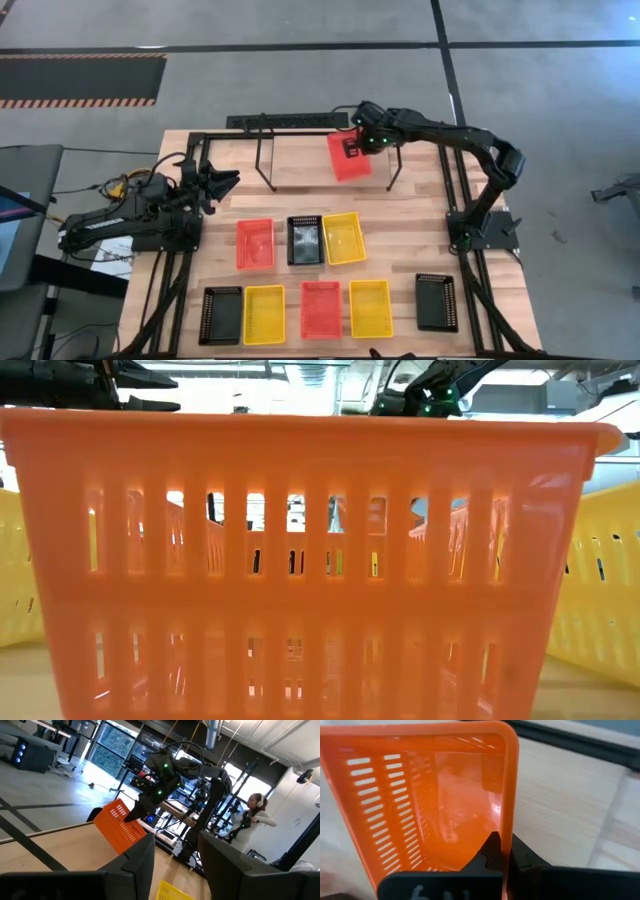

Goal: Stack baskets on shelf by color
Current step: Put the top right orange bin on the shelf

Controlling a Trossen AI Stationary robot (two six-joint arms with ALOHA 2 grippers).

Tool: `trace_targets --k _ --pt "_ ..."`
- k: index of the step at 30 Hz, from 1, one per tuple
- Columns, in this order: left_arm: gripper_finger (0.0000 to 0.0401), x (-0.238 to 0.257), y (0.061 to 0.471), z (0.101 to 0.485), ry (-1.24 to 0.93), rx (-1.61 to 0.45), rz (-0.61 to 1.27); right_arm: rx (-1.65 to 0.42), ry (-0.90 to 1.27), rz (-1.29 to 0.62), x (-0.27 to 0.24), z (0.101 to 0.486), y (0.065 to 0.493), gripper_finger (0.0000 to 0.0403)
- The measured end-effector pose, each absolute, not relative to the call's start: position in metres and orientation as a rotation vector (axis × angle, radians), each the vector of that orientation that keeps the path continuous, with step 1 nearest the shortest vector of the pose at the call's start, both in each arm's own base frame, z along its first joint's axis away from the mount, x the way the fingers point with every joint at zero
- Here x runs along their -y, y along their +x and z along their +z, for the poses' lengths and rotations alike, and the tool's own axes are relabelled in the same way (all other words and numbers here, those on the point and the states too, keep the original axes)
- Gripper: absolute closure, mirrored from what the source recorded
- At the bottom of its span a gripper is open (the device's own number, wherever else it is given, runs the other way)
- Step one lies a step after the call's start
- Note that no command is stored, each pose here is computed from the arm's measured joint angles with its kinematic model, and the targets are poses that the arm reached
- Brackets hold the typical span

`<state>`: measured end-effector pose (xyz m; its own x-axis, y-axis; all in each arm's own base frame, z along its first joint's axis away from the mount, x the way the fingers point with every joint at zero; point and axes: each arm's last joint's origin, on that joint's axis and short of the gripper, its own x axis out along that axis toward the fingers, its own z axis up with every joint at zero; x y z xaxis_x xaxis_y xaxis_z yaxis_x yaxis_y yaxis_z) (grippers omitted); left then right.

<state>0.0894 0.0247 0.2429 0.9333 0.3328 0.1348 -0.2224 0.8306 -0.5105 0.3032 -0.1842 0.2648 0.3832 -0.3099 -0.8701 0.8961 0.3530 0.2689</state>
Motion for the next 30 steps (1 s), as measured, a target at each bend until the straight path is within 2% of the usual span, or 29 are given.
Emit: trace_targets --k 8,13,16,23,30 --pt "0.0261 -0.025 0.089 0.243 -0.513 0.225 0.309 -0.71 0.843 -0.715 0.176 0.27 0.326 0.0399" --pt "0.0261 -0.025 0.089 0.243 -0.512 0.225 0.31 -0.769 0.863 -0.728 0.177 0.257 0.328 0.0399" --pt "0.0261 -0.025 0.089 0.243 -0.512 0.225 0.31 -0.865 0.897 -0.761 0.182 0.239 0.326 0.0399" --pt "0.0261 -0.025 0.089 0.243 -0.529 0.223 0.298 -0.945 0.967 -0.766 0.196 0.206 0.332 0.0399" --pt "0.0261 -0.025 0.089 0.243 -0.529 0.222 0.293 -0.983 0.986 -0.846 0.212 0.207 0.313 0.04"
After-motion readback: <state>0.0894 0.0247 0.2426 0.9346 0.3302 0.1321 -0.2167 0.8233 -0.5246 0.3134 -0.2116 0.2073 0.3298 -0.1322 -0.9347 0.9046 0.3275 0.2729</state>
